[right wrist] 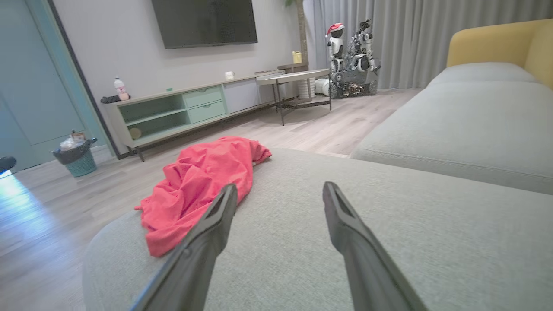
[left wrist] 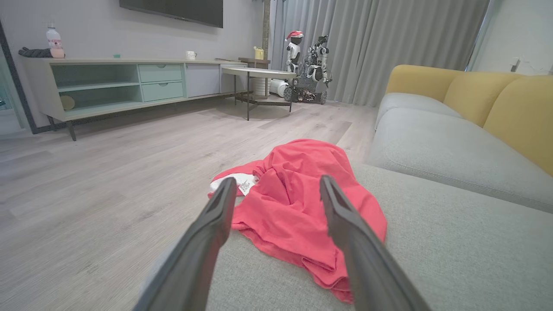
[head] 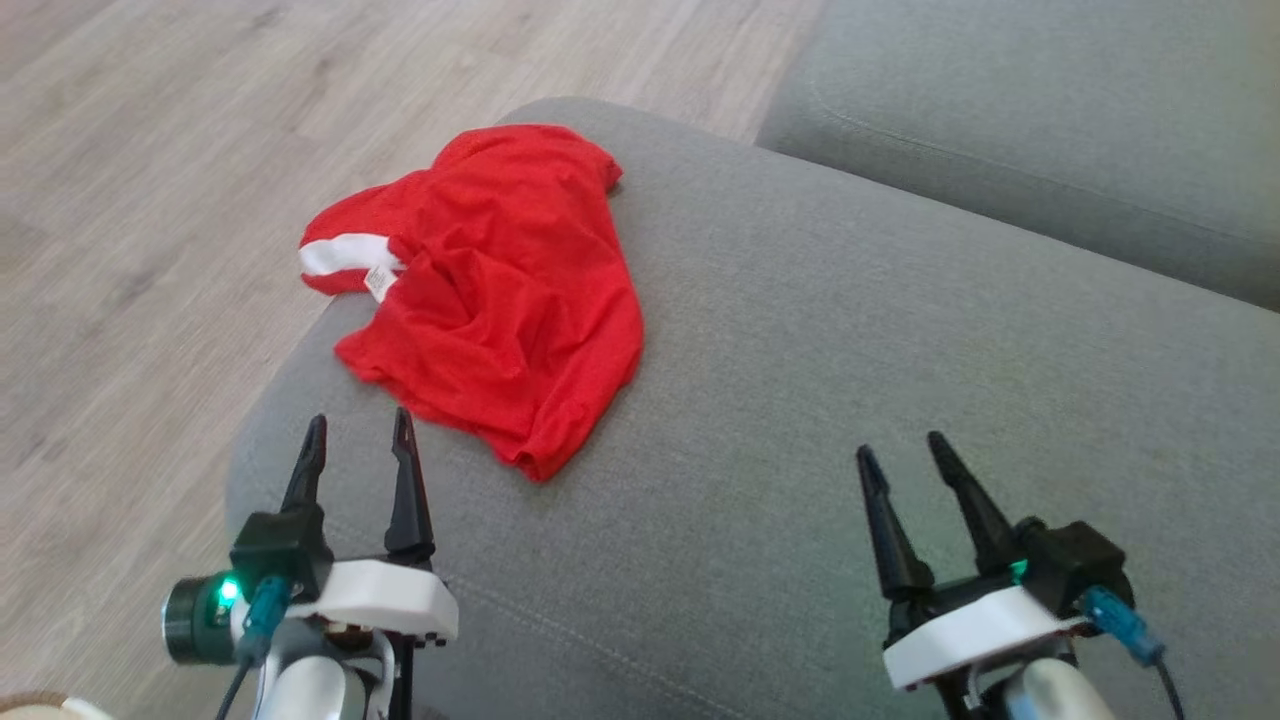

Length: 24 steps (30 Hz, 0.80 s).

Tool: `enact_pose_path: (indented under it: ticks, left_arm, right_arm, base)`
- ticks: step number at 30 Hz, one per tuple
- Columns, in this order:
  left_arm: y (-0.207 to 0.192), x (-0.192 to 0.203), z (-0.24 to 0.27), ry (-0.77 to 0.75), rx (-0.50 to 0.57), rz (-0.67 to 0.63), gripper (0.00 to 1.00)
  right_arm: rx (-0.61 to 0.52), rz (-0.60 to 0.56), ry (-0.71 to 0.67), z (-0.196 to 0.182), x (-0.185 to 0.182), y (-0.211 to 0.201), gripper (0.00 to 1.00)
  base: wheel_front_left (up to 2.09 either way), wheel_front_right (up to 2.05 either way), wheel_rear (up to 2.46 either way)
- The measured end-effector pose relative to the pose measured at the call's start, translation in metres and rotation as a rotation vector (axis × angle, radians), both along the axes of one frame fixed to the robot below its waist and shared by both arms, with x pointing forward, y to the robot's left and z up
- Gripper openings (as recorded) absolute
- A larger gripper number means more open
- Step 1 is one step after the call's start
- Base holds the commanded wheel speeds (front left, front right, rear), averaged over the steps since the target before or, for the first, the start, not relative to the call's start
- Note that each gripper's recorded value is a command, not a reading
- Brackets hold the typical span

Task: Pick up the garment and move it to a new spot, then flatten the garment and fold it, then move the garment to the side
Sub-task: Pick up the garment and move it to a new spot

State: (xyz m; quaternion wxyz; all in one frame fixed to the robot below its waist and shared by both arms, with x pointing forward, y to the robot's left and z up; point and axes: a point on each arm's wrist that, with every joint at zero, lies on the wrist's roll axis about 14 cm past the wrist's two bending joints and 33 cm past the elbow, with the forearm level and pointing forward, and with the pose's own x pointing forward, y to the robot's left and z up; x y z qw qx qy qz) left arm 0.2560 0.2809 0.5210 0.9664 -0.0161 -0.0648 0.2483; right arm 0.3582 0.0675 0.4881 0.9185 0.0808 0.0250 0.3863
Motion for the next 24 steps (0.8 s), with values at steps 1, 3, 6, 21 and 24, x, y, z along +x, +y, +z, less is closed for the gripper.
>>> enact_pose_path:
  ticks: [1,3,6,21,24]
  left_arm:
    - [0.001,-0.001,-0.001,0.003,0.000,0.005,1.00]
    - [0.003,-0.003,-0.003,0.012,-0.002,0.013,1.00]
    - [0.004,-0.005,-0.006,0.022,-0.005,0.022,1.00]
    - [0.017,0.014,-0.010,0.047,0.002,0.021,1.00]
    - [0.021,0.037,0.001,0.031,0.029,-0.007,1.00]
  right_arm:
    - [0.000,0.008,0.006,-0.002,-0.001,0.002,1.00]
    - [-0.003,0.013,0.024,-0.007,-0.001,0.004,1.00]
    - [-0.006,0.020,0.035,-0.011,-0.002,0.005,1.00]
    - [0.015,-0.074,0.039,-0.011,0.016,-0.020,1.00]
    - [0.016,-0.143,0.043,-0.015,0.031,-0.040,1.00]
  base:
    - [0.00,0.00,0.00]
    - [0.00,0.00,0.00]
    - [0.00,0.00,0.00]
    - [0.00,0.00,0.00]
    - [0.00,0.00,0.00]
